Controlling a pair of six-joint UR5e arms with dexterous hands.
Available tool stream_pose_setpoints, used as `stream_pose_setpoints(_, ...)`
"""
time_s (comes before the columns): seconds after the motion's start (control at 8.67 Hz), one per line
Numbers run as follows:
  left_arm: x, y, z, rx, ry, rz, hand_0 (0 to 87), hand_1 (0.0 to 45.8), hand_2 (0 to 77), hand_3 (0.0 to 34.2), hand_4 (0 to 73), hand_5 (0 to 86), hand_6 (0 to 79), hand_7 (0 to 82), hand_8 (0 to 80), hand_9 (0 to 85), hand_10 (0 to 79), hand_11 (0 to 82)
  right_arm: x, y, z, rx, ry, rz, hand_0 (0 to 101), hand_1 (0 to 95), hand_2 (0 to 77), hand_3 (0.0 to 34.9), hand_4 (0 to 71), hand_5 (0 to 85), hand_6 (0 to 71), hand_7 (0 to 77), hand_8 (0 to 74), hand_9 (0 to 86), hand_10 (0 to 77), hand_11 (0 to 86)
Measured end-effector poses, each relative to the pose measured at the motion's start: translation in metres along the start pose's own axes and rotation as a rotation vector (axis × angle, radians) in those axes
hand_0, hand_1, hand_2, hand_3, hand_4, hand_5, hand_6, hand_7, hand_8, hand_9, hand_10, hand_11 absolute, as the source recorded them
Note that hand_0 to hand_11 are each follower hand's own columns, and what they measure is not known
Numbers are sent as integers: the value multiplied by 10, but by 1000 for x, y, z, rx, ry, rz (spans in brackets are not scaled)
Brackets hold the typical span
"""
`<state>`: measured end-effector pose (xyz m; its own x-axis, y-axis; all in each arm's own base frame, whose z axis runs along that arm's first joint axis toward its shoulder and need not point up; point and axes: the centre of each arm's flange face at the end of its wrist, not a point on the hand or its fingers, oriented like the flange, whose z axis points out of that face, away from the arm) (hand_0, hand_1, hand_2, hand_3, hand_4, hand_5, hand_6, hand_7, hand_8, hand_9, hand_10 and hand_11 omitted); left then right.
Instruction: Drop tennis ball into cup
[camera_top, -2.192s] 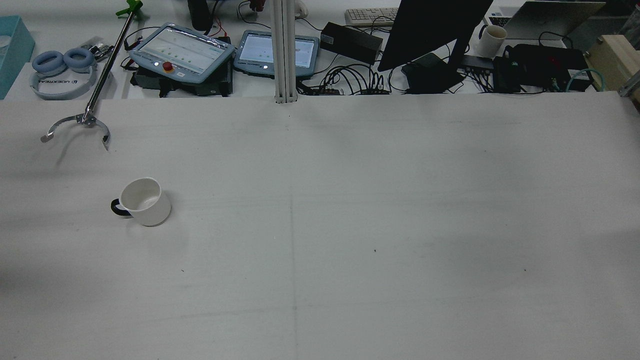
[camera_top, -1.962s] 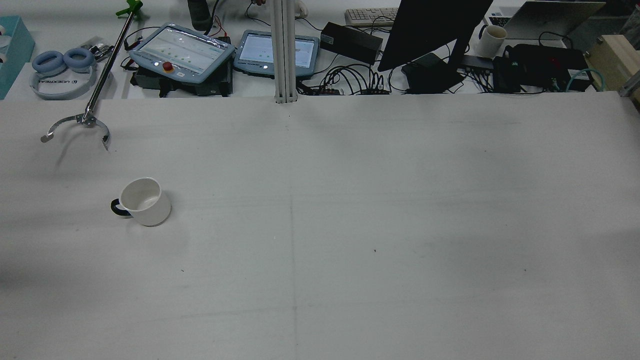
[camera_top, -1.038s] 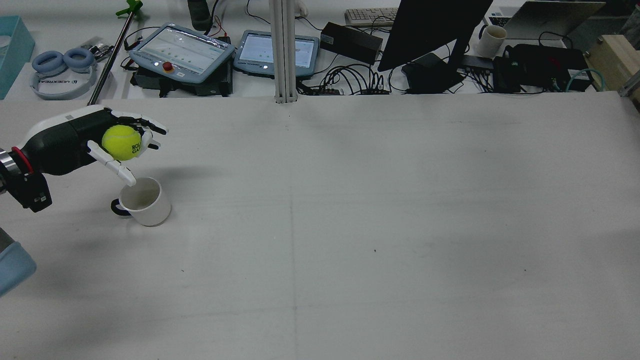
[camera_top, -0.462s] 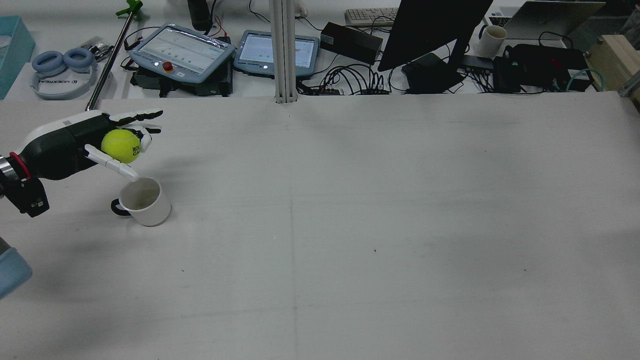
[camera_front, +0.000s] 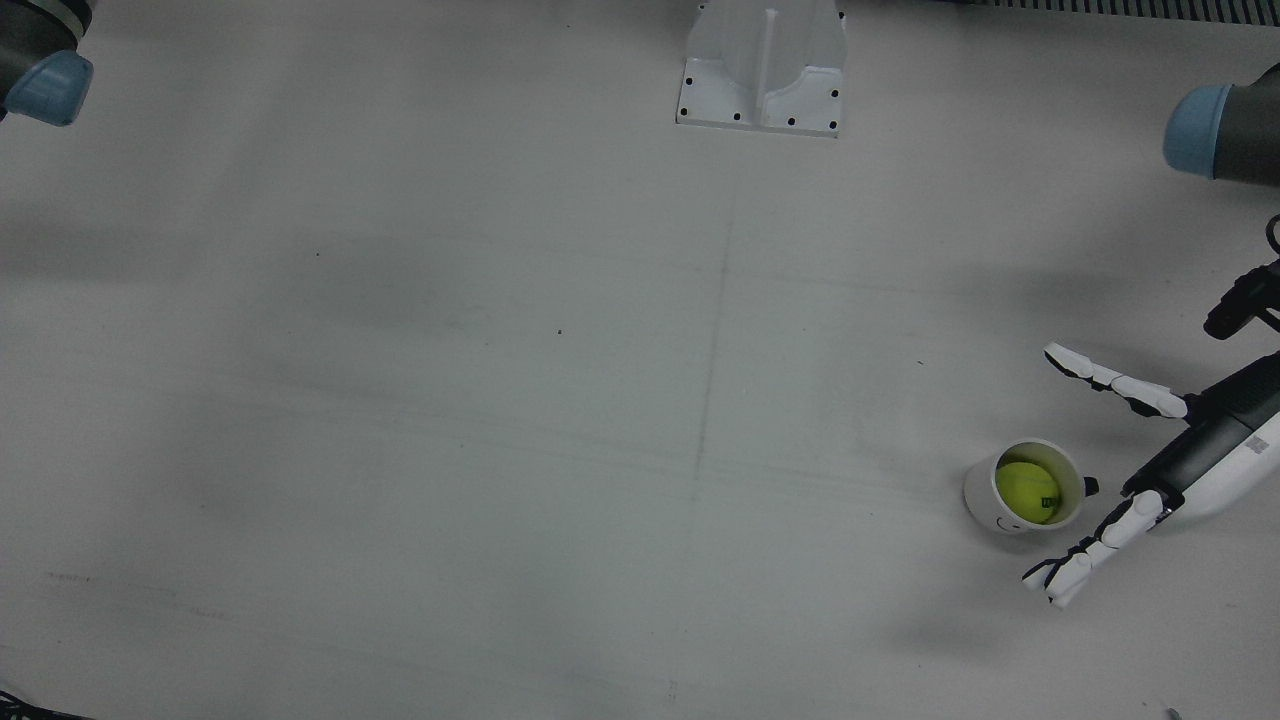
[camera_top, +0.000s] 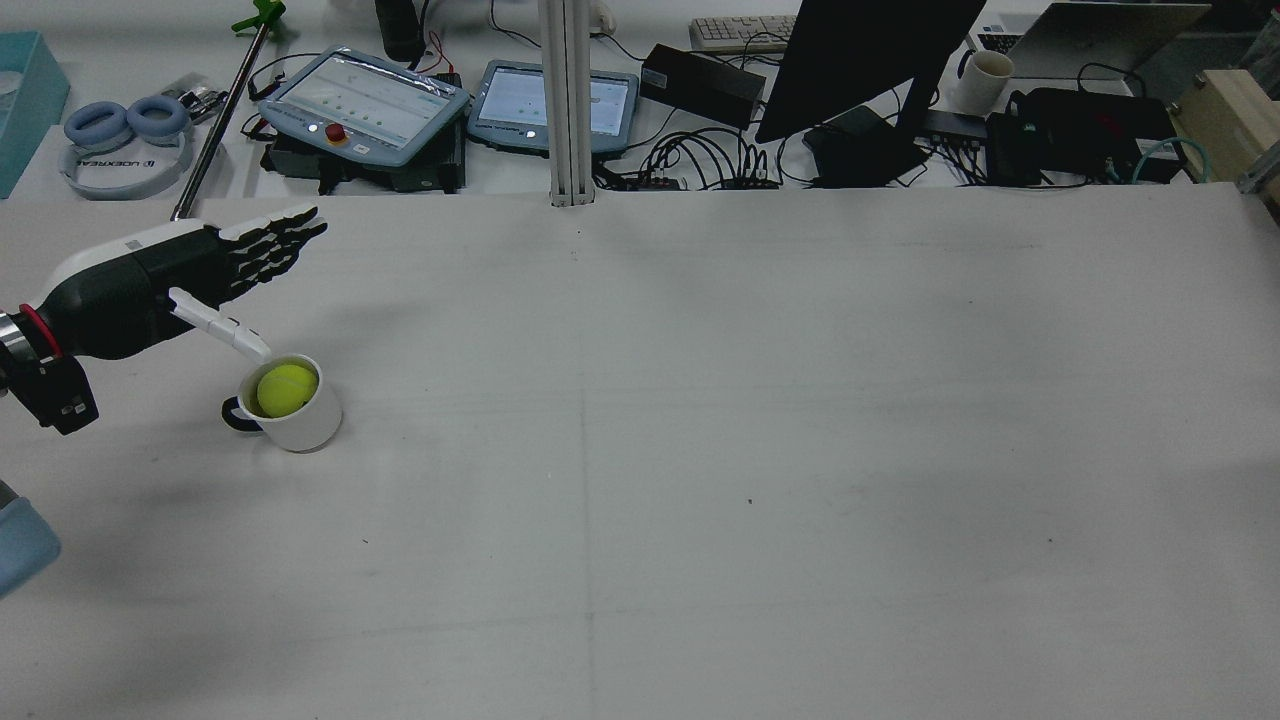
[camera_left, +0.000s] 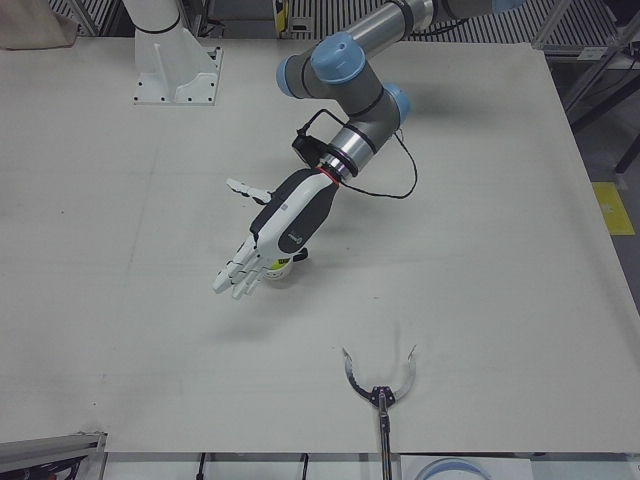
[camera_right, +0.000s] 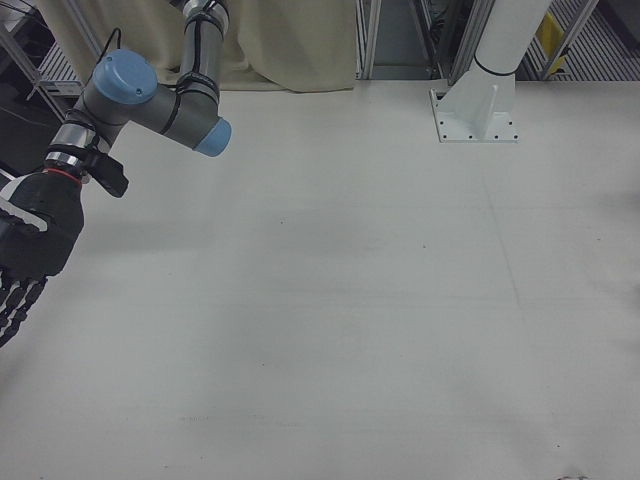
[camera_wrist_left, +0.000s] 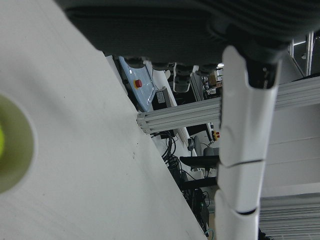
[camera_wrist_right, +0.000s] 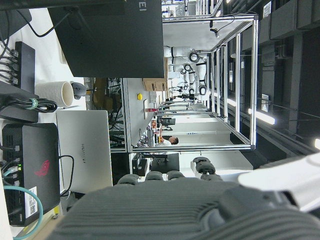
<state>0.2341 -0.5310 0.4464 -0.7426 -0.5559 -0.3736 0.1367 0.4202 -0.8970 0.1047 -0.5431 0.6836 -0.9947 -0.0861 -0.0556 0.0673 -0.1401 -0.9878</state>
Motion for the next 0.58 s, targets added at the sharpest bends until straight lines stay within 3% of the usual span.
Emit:
stream_pose_setpoints(0.12,-1,-2,-2,-2,0,-2,635,267,5,0,11,44,0,136,0,16,5,5,0,0,0,0,0,0,0,5,5,0,0,0,0,0,0,0,0,5)
stream_pose_setpoints(0.35,0,-2,-5,-17,6,-11,626,267,5,0,11,44,0,136,0,16,5,5,0,0,0,0,0,0,0,5,5,0,0,0,0,0,0,0,0,5)
stream_pose_setpoints(0.46,8,-2,-5,-32,28,-34,399,27,5,0,11,5,0,114,0,16,5,5,0,0,0,0,0,0,0,5,5,0,0,0,0,0,0,0,0,5)
stream_pose_setpoints(0.58,26,-3,-6,-30,73,-50,399,27,5,0,11,5,0,114,0,16,5,5,0,0,0,0,0,0,0,5,5,0,0,0,0,0,0,0,0,5)
